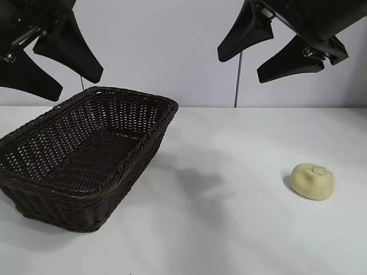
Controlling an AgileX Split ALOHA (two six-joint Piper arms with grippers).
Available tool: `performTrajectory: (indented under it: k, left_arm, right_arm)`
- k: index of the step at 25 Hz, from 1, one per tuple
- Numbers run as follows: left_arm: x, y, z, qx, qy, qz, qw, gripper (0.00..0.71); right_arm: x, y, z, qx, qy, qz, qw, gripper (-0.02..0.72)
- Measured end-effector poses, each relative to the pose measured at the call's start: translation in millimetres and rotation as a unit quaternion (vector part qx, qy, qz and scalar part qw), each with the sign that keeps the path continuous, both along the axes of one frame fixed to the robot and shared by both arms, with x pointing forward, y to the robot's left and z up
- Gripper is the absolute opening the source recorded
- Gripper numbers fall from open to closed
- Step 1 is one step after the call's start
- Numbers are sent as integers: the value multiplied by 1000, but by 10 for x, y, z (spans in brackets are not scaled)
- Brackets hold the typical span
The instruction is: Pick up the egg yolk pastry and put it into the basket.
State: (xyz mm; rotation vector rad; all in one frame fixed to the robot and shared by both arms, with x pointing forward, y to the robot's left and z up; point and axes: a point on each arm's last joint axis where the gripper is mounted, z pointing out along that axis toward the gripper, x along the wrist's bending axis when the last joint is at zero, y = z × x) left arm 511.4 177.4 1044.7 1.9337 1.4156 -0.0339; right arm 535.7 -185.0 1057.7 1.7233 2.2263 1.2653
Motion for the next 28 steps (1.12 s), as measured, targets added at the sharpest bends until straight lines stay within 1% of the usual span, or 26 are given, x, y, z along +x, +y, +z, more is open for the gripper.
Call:
performTrajectory:
  k: [28]
  left_arm:
    - [0, 0, 0, -1, 2, 2, 1000, 517]
  right_arm:
    - [21, -8, 9, 1, -8, -11, 1000, 537]
